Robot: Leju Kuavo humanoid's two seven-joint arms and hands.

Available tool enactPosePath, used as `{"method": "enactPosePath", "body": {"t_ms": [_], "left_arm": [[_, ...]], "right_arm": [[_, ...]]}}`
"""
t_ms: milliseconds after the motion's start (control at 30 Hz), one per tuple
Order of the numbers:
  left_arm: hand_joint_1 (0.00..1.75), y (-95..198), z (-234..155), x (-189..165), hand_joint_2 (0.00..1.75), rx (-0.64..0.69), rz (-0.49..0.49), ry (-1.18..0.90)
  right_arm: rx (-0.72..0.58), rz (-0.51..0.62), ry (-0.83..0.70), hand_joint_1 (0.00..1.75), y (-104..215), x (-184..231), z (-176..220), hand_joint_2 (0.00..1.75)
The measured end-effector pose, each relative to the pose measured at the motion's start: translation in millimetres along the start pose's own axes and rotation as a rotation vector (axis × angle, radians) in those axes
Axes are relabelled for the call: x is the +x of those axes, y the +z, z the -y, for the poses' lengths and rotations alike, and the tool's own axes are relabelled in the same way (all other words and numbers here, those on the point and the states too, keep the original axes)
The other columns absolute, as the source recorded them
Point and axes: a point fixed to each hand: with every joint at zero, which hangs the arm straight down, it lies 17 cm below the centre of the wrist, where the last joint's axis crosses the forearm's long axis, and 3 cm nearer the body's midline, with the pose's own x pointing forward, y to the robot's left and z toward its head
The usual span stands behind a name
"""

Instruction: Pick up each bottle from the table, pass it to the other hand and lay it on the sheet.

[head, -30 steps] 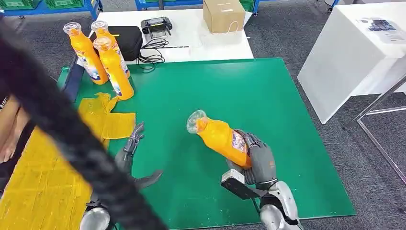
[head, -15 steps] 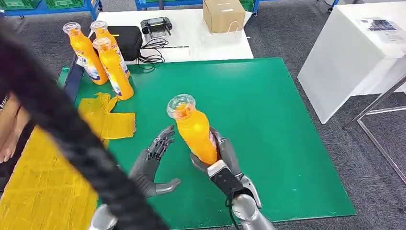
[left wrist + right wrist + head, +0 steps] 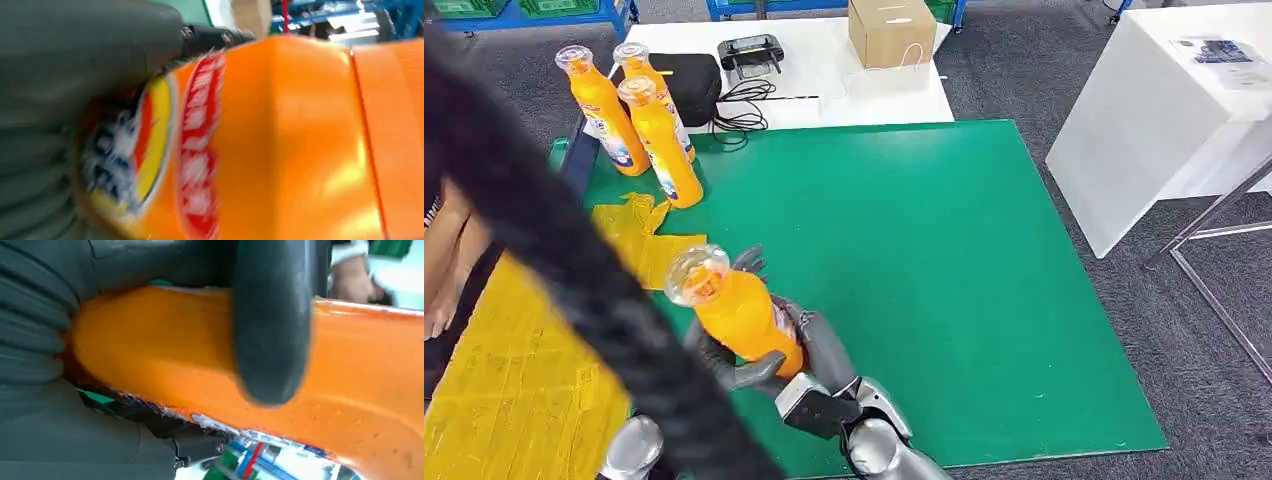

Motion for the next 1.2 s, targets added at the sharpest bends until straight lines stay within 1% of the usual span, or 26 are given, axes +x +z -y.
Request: {"method": "enactPosePath", "body": {"t_ms": [200,233,267,300,433,667,900,933,967,1000,1133,1200], "left_arm": [[0.00,7.0,-17.5,0.1,1.75,0.040,-0.007,-0.010],[0.07,7.6,-19.0,-0.7,1.75,0.045,-0.010,-0.014],[1.22,8.1,-20.1,-1.3,1.75,0.049,-0.012,-0.017],[1.75,8.8,-20.9,-1.9,1.75,0.051,-0.015,-0.019],[1.75,10.1,-23.9,-1.8,1.75,0.068,-0.010,-0.023],[1.75,6.5,-30.9,10.2,1.75,0.101,0.046,-0.040],[1.75,2.4,-33.8,20.2,1.75,0.113,0.081,-0.051],[1.75,1.9,-34.2,21.6,1.75,0.115,0.085,-0.053],[1.75,1.6,-34.5,22.7,1.75,0.116,0.089,-0.054],[1.75,1.2,-34.9,23.8,1.75,0.118,0.093,-0.056],[1.75,0.1,-40.1,31.8,1.75,0.145,0.121,-0.070],[1.75,-1.3,-50.9,42.8,1.75,0.183,0.155,-0.082]], "right_arm": [[0.036,0.011,0.015,1.75,-0.7,-1.6,-17.5,1.75],[0.037,0.013,0.016,1.75,-1.3,-1.6,-18.5,1.75],[0.042,0.011,0.015,1.75,-1.0,-2.2,-20.7,1.75],[0.045,0.010,0.014,1.75,-1.1,-2.8,-21.9,1.75],[0.045,0.007,0.017,1.75,-1.3,-4.5,-23.3,1.75],[0.010,0.001,0.039,1.75,-3.3,-6.9,-17.8,1.75],[-0.001,0.013,0.052,1.75,-7.9,-3.2,-15.5,1.75],[-0.002,0.015,0.053,1.61,-8.7,-2.6,-15.2,1.75],[-0.002,0.016,0.054,0.65,-9.3,-2.1,-15.2,1.75],[-0.002,0.015,0.054,0.00,-9.7,-2.1,-15.2,1.75],[-0.007,0.011,0.057,0.00,-10.0,-2.8,-14.6,1.75],[-0.017,-0.015,0.052,0.00,-3.9,-9.6,-14.8,1.75]]}}
